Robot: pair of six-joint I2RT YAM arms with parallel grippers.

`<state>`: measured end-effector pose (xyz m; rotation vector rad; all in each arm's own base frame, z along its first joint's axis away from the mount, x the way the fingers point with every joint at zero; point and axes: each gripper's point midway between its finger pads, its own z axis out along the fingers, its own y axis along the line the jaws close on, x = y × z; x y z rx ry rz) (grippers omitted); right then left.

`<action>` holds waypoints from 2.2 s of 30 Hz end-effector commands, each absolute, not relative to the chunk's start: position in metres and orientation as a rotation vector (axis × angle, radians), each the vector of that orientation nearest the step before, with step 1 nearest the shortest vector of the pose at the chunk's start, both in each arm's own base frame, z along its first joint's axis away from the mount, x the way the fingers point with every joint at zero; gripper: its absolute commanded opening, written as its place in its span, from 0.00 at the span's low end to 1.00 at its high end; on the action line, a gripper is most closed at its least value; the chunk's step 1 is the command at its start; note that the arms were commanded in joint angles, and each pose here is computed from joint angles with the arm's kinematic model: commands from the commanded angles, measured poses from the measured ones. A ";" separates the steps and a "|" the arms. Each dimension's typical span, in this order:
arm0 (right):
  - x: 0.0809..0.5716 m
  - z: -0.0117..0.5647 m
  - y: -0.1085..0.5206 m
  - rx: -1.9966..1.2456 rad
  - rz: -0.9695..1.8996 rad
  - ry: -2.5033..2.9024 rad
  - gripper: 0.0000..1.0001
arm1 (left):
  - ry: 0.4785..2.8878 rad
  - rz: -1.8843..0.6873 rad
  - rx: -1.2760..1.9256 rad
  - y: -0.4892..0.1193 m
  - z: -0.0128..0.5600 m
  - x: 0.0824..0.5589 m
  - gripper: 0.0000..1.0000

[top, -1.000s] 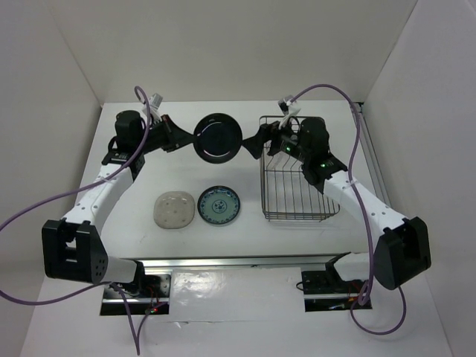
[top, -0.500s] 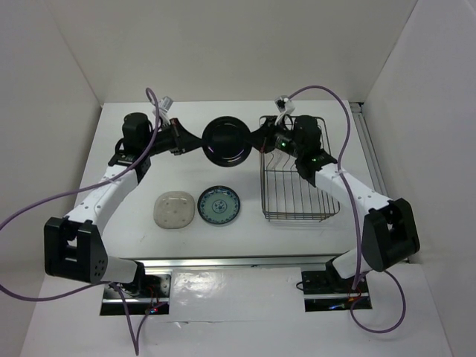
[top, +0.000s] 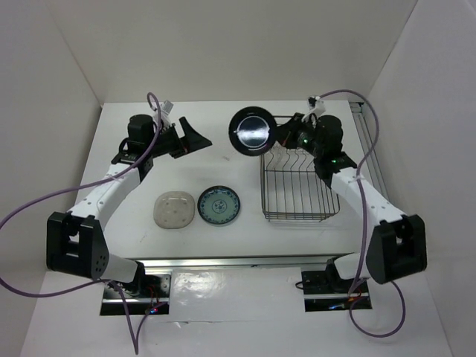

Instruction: Load the plates into the dish rack

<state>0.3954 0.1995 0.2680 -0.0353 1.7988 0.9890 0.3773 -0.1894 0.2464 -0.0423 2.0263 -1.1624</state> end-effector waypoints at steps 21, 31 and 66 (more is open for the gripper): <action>0.395 0.289 0.001 0.536 -0.242 1.784 0.00 | 2.183 -0.591 -0.384 -0.108 0.238 0.366 1.00; 0.417 0.269 0.044 0.409 -0.162 1.849 0.00 | 2.159 -0.561 -0.407 -0.094 0.247 0.359 1.00; 0.449 0.226 0.076 0.315 -0.256 1.934 0.18 | 2.191 -0.594 -0.381 -0.092 0.238 0.352 1.00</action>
